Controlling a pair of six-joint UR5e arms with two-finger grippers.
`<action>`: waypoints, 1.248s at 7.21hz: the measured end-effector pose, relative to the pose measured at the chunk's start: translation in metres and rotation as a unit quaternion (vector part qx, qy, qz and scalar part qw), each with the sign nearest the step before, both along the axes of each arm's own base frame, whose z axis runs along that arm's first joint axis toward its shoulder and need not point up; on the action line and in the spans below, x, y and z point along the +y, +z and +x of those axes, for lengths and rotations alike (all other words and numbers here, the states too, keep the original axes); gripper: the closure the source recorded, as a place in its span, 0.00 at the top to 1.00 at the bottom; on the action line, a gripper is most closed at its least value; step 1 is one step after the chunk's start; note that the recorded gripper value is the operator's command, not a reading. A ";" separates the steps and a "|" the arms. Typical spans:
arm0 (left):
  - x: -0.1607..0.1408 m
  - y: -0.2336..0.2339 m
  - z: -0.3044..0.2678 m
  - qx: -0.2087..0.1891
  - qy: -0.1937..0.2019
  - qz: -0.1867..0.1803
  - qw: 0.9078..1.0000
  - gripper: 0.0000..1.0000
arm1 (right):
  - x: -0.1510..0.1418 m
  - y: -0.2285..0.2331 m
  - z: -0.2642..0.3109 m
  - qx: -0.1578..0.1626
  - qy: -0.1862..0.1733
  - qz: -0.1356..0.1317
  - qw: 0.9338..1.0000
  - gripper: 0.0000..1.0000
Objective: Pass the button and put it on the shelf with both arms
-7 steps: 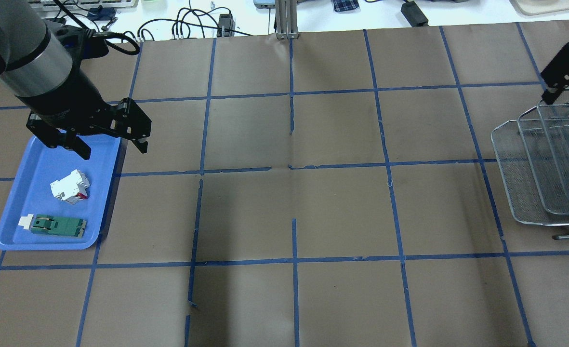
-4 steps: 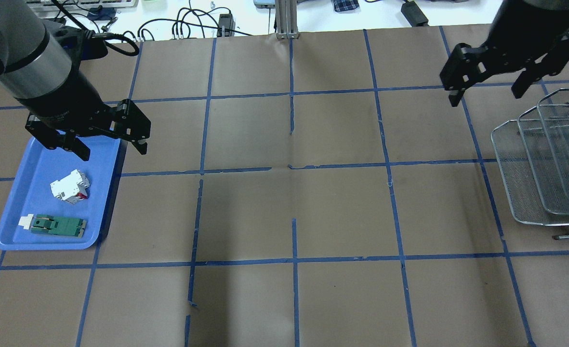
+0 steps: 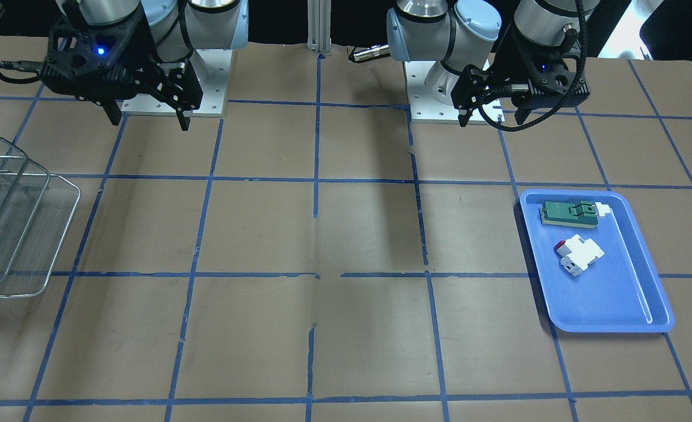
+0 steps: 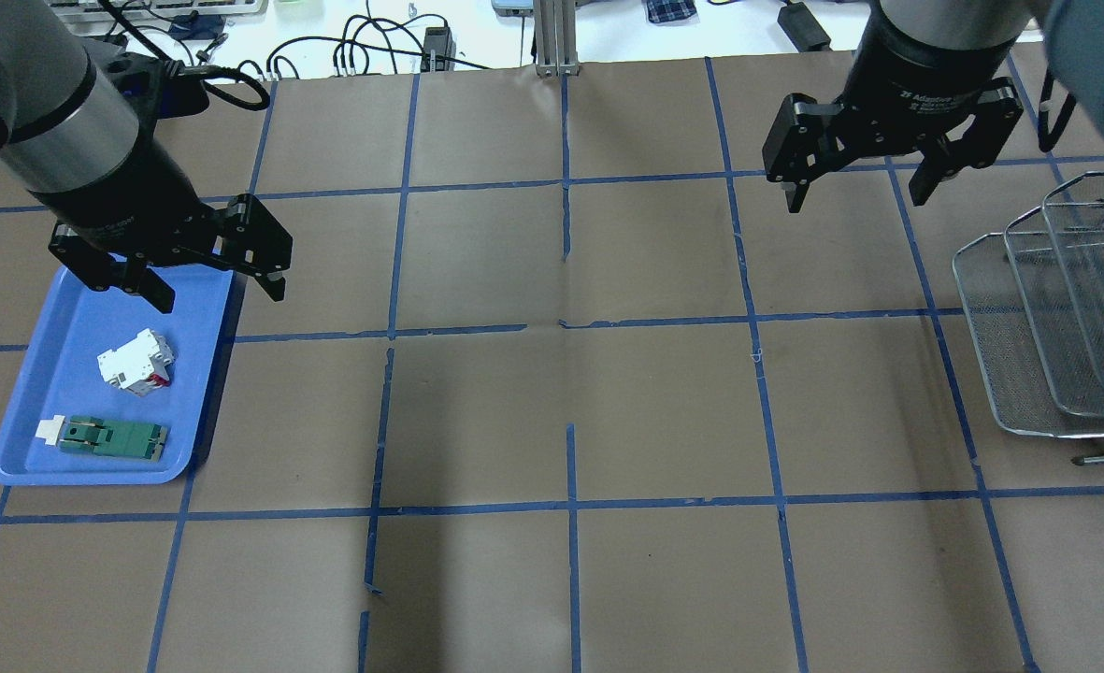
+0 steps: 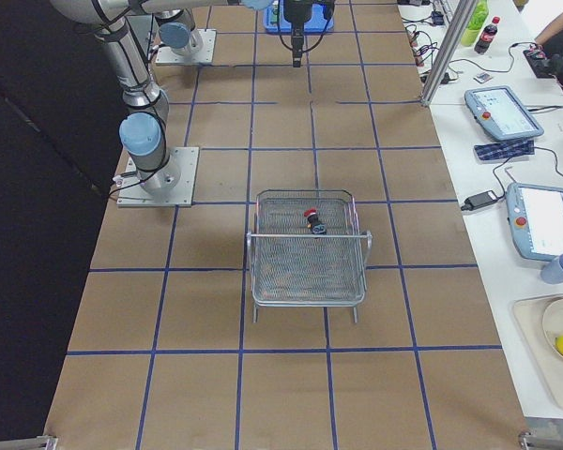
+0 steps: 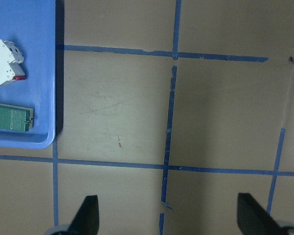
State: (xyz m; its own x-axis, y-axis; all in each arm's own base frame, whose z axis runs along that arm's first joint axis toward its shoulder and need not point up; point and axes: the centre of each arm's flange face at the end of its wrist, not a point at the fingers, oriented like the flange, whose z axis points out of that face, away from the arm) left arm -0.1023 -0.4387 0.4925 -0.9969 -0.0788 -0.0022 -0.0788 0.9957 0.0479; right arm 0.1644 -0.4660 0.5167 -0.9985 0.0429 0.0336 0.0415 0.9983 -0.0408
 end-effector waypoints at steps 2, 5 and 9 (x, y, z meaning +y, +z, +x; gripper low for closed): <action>0.000 -0.001 0.000 0.001 0.000 0.000 1.000 1.00 | 0.003 -0.003 0.001 -0.005 -0.002 -0.002 1.000 1.00; 0.001 -0.001 -0.001 0.003 0.000 0.001 1.000 1.00 | 0.003 -0.002 0.002 -0.009 -0.003 -0.003 1.000 1.00; 0.001 -0.001 0.000 0.002 0.000 0.000 1.000 1.00 | 0.002 -0.002 0.001 -0.008 -0.001 -0.003 1.000 1.00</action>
State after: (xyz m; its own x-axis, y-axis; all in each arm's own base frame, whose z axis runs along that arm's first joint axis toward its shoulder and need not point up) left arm -0.1028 -0.4375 0.4919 -0.9969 -0.0790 0.0018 -0.0789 0.9957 0.0479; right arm 0.1658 -0.4637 0.5145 -0.9989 0.0442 0.0176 0.0433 0.9980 -0.0454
